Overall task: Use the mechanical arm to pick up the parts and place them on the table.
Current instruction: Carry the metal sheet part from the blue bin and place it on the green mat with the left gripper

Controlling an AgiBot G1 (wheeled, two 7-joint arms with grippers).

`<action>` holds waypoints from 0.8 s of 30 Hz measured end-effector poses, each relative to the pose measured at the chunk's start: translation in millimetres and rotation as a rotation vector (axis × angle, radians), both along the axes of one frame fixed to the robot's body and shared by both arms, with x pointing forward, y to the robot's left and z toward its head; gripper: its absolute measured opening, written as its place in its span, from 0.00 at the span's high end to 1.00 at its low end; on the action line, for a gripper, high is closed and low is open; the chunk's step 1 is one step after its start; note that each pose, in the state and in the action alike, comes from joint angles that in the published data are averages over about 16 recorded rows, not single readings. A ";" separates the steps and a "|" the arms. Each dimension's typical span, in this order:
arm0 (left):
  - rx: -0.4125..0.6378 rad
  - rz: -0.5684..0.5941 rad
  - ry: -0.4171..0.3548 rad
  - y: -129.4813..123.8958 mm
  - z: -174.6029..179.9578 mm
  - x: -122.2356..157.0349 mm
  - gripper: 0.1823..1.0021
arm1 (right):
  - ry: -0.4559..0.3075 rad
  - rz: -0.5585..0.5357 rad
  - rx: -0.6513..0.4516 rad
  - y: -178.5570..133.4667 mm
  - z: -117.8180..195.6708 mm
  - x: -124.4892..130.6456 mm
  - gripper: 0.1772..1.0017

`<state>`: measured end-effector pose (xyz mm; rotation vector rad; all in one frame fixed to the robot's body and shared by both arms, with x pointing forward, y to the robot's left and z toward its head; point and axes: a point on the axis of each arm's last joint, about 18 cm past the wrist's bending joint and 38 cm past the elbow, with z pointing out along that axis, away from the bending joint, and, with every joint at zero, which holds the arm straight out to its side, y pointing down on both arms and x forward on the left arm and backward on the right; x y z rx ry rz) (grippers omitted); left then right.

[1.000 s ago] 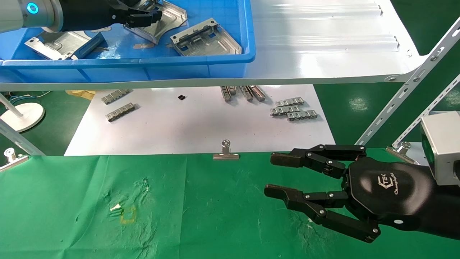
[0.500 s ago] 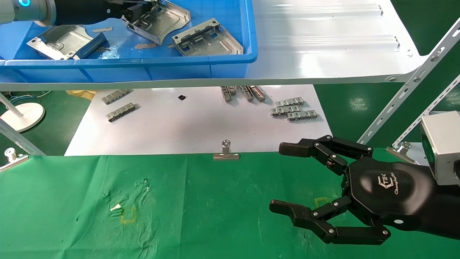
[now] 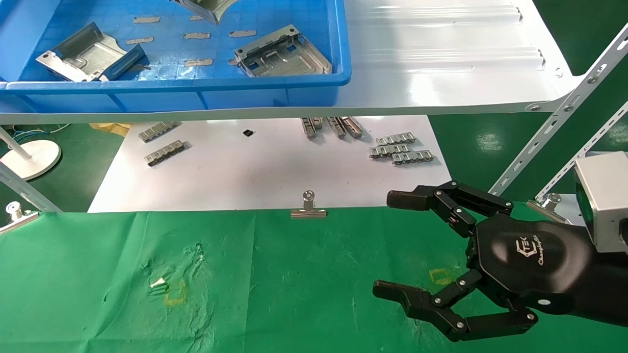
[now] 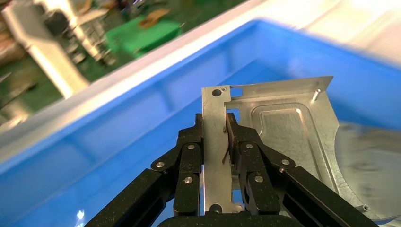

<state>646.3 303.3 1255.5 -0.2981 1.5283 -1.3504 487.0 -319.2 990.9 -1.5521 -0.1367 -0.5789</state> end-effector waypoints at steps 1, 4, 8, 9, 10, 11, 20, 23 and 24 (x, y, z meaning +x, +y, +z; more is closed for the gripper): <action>0.013 -0.027 -0.002 0.4 -1.2 -5.5 0.89 | 0.000 0.000 0.000 0.0 0.0 0.0 0.04; 0.066 -0.117 -0.011 1.6 -7.8 -23.5 0.89 | 0.000 0.000 0.000 0.0 0.0 0.0 0.02; 0.157 -0.221 -0.030 4.5 -22.8 -45.2 0.89 | 0.000 0.000 0.000 0.0 0.0 0.0 0.01; 0.182 -0.243 -0.035 5.4 -27.4 -49.7 0.89 | 0.000 0.000 0.000 0.0 0.0 0.0 0.00; 0.207 -0.263 -0.041 6.5 -32.2 -53.8 0.89 | 0.000 0.000 0.000 0.0 0.0 0.0 0.00; 0.232 -0.281 -0.048 7.9 -37.2 -57.7 0.89 | 0.000 0.000 0.000 0.0 0.0 0.0 0.00; 0.430 -0.338 -0.114 30.5 -85.3 -82.0 0.89 | 0.000 0.000 0.000 0.0 0.0 0.0 0.00; 0.480 -0.344 -0.122 39.7 -104.7 -89.8 0.89 | 0.000 0.000 0.000 0.0 0.0 0.0 0.00; 0.495 -0.346 -0.122 42.8 -111.6 -92.4 0.89 | 0.000 0.000 0.000 0.0 0.0 0.0 0.00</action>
